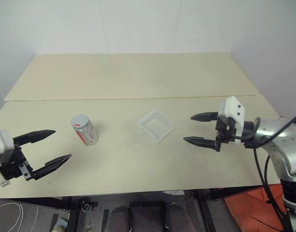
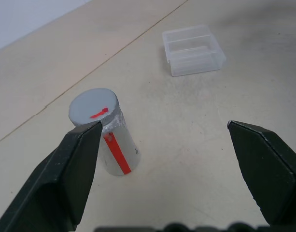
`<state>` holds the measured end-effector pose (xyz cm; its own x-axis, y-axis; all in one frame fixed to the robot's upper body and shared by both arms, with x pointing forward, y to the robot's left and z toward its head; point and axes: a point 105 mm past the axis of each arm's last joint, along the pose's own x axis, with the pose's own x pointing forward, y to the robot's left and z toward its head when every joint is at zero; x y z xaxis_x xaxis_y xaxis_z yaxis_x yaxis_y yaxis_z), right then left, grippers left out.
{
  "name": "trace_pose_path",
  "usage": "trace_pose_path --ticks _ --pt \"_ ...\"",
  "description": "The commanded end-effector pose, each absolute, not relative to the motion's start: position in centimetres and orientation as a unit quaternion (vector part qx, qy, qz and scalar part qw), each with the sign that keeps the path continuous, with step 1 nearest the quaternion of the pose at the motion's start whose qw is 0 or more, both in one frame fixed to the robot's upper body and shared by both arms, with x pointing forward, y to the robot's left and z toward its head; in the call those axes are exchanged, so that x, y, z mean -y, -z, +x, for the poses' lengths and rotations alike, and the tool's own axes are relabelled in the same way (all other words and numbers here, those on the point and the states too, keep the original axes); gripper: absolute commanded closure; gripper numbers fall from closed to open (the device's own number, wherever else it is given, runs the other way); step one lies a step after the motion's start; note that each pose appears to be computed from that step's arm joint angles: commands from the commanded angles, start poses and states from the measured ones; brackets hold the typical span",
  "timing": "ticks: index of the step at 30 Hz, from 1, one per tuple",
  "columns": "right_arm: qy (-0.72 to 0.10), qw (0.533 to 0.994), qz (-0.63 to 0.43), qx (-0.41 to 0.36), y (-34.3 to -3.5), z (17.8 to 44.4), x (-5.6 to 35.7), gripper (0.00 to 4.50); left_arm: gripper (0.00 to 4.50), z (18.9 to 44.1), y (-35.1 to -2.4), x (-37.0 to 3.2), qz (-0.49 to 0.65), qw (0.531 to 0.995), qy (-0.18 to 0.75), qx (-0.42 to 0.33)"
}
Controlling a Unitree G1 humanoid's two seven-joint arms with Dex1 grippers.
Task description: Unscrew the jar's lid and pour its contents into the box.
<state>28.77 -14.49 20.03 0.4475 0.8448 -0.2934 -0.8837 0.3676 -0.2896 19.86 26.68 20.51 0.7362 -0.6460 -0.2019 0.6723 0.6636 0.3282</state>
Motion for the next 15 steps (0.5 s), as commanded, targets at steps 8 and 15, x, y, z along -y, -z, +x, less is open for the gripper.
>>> trace_pose_path --ticks 8,15 --pt "-0.541 0.814 -0.213 -0.013 -21.7 28.6 13.3 0.03 0.0 19.9 -21.0 -25.4 0.178 0.923 0.341 0.0" --pt "-0.534 0.814 -0.229 -0.011 -21.7 28.6 13.7 0.03 0.0 20.7 -18.1 -25.8 0.144 0.966 0.213 0.002"
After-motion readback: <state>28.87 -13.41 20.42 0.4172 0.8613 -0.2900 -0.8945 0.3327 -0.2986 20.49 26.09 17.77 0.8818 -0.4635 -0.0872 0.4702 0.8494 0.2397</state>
